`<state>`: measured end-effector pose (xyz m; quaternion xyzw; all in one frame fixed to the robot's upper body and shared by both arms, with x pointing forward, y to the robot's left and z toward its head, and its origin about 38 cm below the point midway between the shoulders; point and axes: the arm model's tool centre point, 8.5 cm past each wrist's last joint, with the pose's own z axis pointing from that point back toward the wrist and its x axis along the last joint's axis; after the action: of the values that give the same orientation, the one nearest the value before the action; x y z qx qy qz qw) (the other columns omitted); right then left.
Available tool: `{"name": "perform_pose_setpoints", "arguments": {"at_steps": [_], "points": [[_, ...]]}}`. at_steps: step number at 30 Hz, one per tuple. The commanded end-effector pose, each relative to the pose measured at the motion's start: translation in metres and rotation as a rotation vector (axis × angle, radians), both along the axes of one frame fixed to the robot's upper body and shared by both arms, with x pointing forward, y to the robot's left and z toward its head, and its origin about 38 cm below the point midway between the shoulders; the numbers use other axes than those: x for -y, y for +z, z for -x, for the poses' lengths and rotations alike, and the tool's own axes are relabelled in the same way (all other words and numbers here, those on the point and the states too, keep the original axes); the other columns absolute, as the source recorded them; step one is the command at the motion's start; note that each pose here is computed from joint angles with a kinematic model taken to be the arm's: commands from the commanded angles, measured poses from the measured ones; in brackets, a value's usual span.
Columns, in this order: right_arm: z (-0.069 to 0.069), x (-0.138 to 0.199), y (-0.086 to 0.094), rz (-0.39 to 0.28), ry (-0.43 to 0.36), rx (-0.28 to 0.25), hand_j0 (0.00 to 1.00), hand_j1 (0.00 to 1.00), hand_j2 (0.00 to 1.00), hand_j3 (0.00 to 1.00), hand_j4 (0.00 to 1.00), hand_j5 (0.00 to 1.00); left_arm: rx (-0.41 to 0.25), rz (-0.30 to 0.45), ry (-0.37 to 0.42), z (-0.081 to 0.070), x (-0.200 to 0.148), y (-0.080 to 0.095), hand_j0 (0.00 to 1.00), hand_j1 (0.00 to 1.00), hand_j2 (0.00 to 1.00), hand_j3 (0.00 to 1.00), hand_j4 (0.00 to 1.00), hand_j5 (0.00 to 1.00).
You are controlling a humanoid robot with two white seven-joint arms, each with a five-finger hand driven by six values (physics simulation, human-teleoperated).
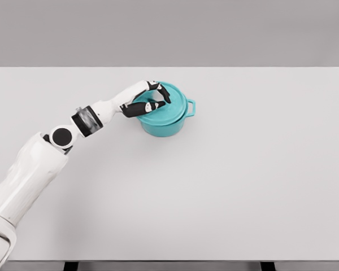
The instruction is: Cover the pot with left arm
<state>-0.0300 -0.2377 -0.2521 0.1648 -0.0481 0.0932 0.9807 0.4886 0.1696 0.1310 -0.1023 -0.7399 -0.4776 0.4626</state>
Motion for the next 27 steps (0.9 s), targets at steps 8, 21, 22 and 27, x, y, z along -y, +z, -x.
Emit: {"name": "perform_pose_setpoints", "arguments": {"at_steps": [8, 21, 22, 27], "points": [[0.001, 0.0, 0.0001, 0.0, 0.001, -0.001, 1.0, 1.0, 1.0, 1.0, 1.0, 1.0, -0.001, 0.007, 0.001, -0.003, 0.0023, 0.0027, 0.39, 0.39, 0.39, 0.39, 0.39, 0.39], [0.001, 0.0, 0.0001, 0.0, 0.001, -0.001, 1.0, 1.0, 1.0, 1.0, 1.0, 1.0, -0.001, 0.012, -0.003, -0.0028, 0.0052, 0.0029, 0.39, 0.39, 0.39, 0.39, 0.39, 0.39], [0.001, 0.0, 0.0001, 0.0, 0.001, -0.001, 1.0, 1.0, 1.0, 1.0, 1.0, 1.0, -0.002, 0.011, -0.004, -0.0026, 0.0055, 0.0026, 0.39, 0.39, 0.39, 0.39, 0.39, 0.39], [0.001, 0.0, 0.0001, -0.001, 0.003, -0.001, 1.0, 1.0, 1.0, 1.0, 1.0, 1.0, -0.002, 0.011, -0.004, -0.0026, 0.0055, 0.0026, 0.39, 0.39, 0.39, 0.39, 0.39, 0.39]]}}
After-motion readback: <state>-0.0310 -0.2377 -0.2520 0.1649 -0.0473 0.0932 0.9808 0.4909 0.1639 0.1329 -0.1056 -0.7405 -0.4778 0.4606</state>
